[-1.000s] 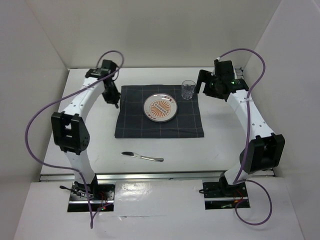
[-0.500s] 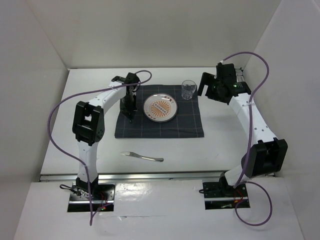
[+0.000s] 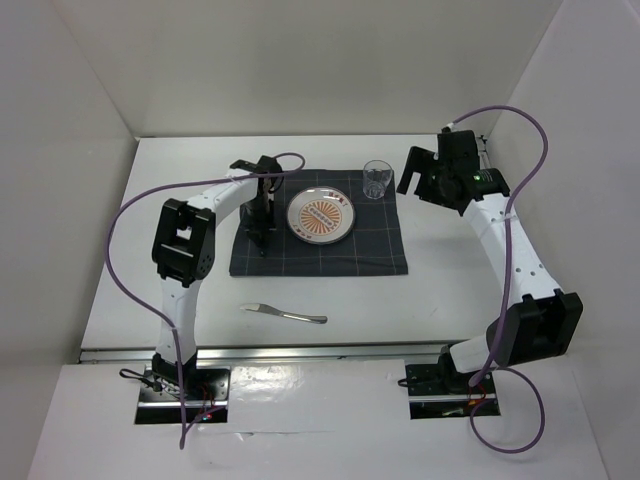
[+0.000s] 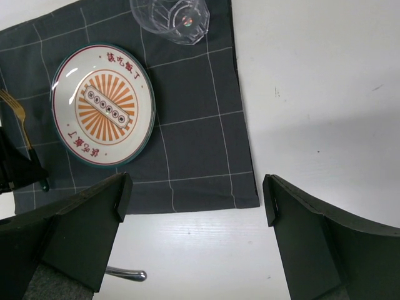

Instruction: Set the dinner table for one person

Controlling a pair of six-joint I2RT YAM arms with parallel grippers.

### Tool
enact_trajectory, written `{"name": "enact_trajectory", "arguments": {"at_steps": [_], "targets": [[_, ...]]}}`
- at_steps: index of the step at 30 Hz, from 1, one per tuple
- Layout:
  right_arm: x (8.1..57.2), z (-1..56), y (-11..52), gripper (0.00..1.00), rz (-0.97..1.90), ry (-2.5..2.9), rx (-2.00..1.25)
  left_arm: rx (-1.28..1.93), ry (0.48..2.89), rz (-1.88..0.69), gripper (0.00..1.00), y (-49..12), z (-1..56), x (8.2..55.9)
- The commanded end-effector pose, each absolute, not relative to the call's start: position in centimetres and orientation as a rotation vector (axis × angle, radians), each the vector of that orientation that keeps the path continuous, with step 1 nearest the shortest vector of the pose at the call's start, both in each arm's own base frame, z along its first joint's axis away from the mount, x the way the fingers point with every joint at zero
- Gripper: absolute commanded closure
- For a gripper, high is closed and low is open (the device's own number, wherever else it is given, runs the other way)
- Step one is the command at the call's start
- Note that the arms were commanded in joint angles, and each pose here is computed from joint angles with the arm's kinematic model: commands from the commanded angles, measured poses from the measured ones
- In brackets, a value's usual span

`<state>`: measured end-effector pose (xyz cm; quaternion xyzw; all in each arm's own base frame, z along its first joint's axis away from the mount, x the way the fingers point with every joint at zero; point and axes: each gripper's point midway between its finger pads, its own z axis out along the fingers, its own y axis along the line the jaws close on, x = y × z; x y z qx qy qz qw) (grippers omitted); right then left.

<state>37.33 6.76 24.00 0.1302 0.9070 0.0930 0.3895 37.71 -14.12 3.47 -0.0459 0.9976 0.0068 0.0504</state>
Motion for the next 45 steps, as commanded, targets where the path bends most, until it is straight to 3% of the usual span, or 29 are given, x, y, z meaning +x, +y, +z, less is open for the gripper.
{"name": "enact_trajectory", "arguments": {"at_steps": [1, 10, 13, 15, 19, 21, 22, 29, 31, 39, 45], "targets": [[36.6, 24.8, 6.1, 0.01, 0.218, 2.291, 0.353, -0.179, 3.040, 0.025, 1.00, -14.4, 3.1, 38.0], [36.6, 24.7, 5.9, 0.01, 0.203, 2.290, 0.347, -0.193, 3.084, 0.094, 0.98, -13.6, 2.2, 36.8], [36.6, 24.7, 5.9, 0.01, 0.203, 2.290, 0.347, -0.179, 3.082, 0.132, 0.89, -13.5, 1.8, 36.7], [36.5, 24.7, 6.1, 0.01, 0.213, 2.292, 0.343, -0.179, 3.084, 0.133, 0.70, -13.5, 2.1, 36.7], [36.7, 25.6, 6.1, 0.01, 0.221, 2.265, 0.340, -0.179, 3.067, 0.121, 0.59, -13.5, 2.3, 36.8], [36.6, 26.1, 6.5, 0.01, 0.254, 2.251, 0.325, -0.179, 3.056, 0.113, 0.50, -13.6, 2.7, 36.9], [36.6, 26.1, 6.7, 0.01, 0.262, 2.255, 0.310, -0.179, 3.056, 0.113, 0.41, -13.6, 2.7, 36.9], [35.4, 25.8, 12.4, 0.01, 0.328, 2.298, -0.008, -0.182, 2.983, 0.083, 0.37, -13.8, 6.4, 38.0], [34.2, 25.0, 16.2, 0.01, 0.355, 2.321, -0.141, -0.184, 2.945, 0.072, 0.30, -13.7, 8.5, 38.4], [26.8, 20.5, 26.0, 0.01, 0.417, 2.368, -0.527, -0.177, 2.828, 0.046, 0.30, -13.4, 15.1, 39.1], [23.7, 18.4, 28.9, 0.02, 0.396, 2.340, -0.708, -0.228, 2.800, -0.034, 0.33, -12.6, 16.5, 39.5]]}}
